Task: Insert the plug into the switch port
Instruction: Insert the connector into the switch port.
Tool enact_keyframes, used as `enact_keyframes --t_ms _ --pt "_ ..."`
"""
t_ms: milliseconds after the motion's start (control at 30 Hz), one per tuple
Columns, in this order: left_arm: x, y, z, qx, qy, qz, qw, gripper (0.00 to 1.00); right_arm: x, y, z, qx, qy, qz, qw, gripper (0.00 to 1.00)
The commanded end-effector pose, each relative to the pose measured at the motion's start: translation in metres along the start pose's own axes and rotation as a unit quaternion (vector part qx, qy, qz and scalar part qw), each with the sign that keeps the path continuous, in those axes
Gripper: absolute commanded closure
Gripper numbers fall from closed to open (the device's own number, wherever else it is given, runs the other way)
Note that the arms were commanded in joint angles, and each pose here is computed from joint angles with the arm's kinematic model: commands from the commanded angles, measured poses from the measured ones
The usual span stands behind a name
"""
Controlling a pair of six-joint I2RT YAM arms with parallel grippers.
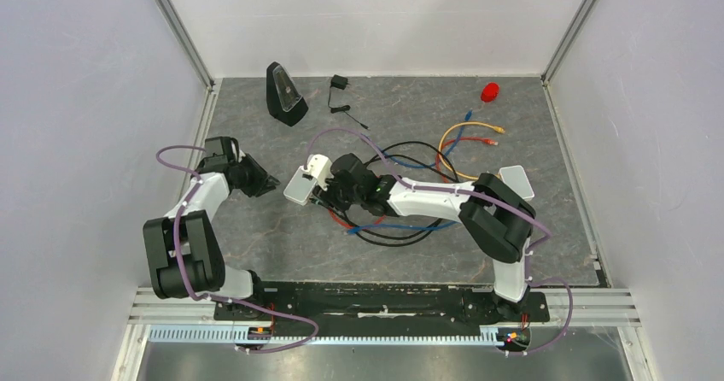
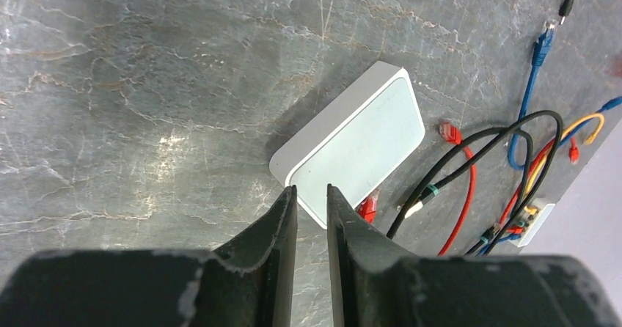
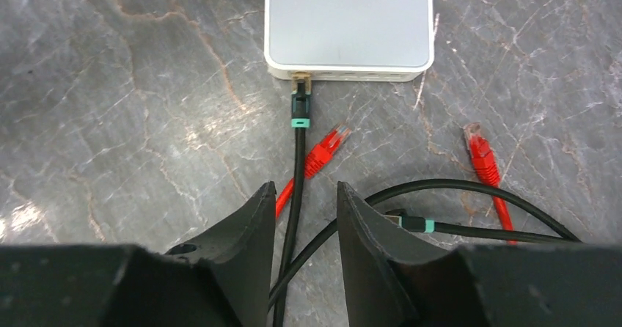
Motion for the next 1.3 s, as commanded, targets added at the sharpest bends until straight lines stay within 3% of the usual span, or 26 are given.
enact_keyframes --t_ms 0,300,867,1067,1200,1267 --pt "-0.016 0.017 0.004 0.009 -0.057 -0.04 0.998 0.73 0.014 0.011 0.001 -0.016 0.009 0.05 0.999 0.63" --pt "-0.019 0.031 -0.004 0.022 -0.096 -0.054 0.994 0.72 0.026 0.005 -0.023 0.035 -0.054 0.067 0.996 0.62" --pt "-0.014 0.027 -0.008 0.031 -0.094 -0.053 0.994 0.72 0.016 -0.023 -0.055 0.094 -0.063 0.001 0.994 0.61" --pt "-0.016 0.027 -0.017 0.042 -0.071 -0.082 0.993 0.72 0.027 -0.023 -0.045 0.074 -0.042 0.062 0.994 0.96" --pt "-0.014 0.024 -0.035 0.073 -0.036 -0.115 0.99 0.72 0.028 -0.013 -0.026 0.041 -0.041 0.097 0.994 1.0" --pt "-0.011 0.022 -0.045 0.077 -0.026 -0.121 0.989 0.72 0.024 -0.011 -0.023 0.038 -0.048 0.094 0.994 0.94"
Point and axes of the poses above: each gripper's point midway between its finger pads, its own y axis back along the fingers, its own x axis along the line the jaws close on, z = x × y, the point moved 6 cm from there along y, back along the fingers, and after that the axes turned 5 degrees about y, right-handed, at the moved point
